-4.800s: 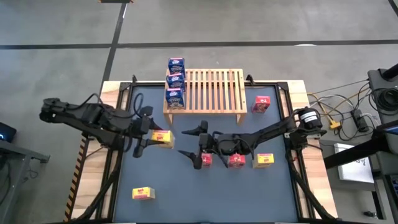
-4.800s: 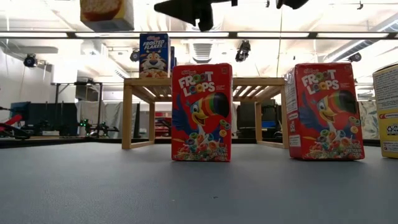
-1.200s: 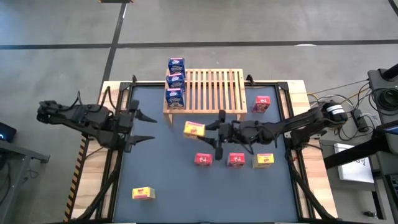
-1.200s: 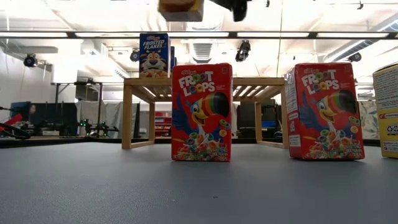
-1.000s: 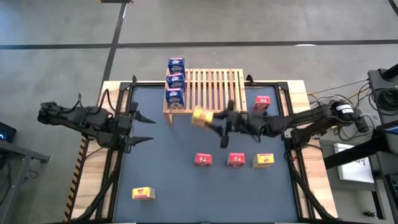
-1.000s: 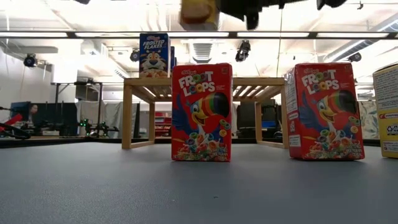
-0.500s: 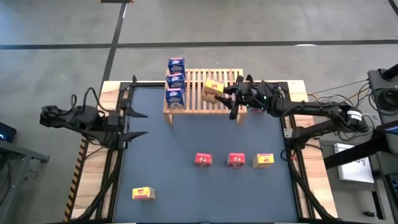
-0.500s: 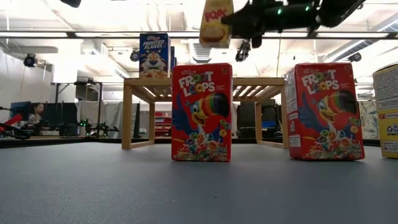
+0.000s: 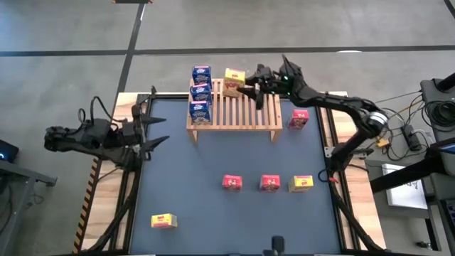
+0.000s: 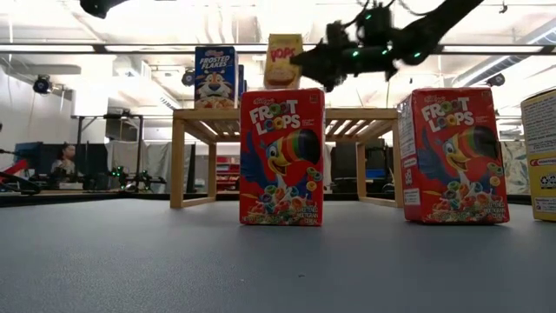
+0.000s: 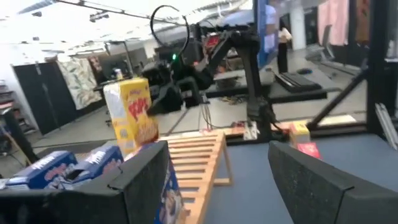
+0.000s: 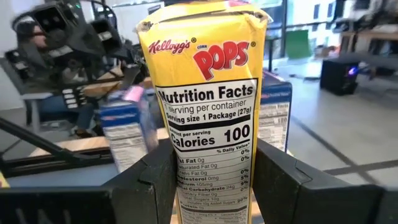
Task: Stack cereal on shelf
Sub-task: Put the top yellow cereal box on the shelf
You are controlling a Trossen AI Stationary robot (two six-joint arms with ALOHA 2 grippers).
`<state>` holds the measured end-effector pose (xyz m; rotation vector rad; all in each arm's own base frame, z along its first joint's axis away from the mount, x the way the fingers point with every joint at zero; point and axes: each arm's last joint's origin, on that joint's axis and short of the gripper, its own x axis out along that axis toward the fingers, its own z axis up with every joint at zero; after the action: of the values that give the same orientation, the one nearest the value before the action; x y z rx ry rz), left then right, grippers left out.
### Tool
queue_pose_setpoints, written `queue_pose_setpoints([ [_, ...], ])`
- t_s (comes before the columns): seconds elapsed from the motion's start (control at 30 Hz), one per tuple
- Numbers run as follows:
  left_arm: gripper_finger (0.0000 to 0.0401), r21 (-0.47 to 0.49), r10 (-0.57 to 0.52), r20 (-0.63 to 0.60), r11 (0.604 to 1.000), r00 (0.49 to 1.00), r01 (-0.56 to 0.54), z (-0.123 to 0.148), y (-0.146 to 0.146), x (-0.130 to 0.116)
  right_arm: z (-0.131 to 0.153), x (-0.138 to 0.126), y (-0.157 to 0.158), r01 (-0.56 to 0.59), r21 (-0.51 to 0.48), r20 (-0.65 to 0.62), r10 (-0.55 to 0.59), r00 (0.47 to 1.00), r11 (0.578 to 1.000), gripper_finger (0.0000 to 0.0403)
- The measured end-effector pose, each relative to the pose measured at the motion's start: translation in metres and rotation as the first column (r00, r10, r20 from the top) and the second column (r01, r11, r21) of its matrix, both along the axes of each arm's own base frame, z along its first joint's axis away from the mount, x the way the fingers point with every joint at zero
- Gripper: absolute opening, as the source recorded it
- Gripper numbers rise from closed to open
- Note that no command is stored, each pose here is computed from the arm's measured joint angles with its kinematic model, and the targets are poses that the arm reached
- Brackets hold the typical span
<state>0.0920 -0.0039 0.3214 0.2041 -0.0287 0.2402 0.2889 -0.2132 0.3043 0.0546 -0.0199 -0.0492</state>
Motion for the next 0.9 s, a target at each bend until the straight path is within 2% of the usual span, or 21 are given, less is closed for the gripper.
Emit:
queue_pose_setpoints([
  [0.17,0.0252,-0.036,0.014,-0.026,0.999,1.0,-0.015,-0.004,0.001,0.008,-0.011,0.021,-0.029,-0.032,0.051,-0.07,0.035,0.997,0.998,0.0162],
  [0.37,0.0233,-0.055,0.009,-0.027,0.998,1.0,-0.01,-0.011,0.001,0.012,-0.02,0.033,-0.044,-0.045,0.027,-0.134,0.048,0.99,0.999,0.0162],
  [0.6,0.0226,-0.103,0.01,-0.011,0.995,1.0,-0.011,-0.019,0.001,0.012,-0.017,0.018,-0.059,-0.01,-0.011,-0.148,0.008,0.989,1.0,0.0162],
  [0.9,0.0226,-0.126,-0.042,0.073,0.991,0.996,0.051,-0.015,-0.001,0.017,-0.025,-0.001,-0.078,-0.021,0.045,-0.156,0.028,0.987,0.999,0.0162],
])
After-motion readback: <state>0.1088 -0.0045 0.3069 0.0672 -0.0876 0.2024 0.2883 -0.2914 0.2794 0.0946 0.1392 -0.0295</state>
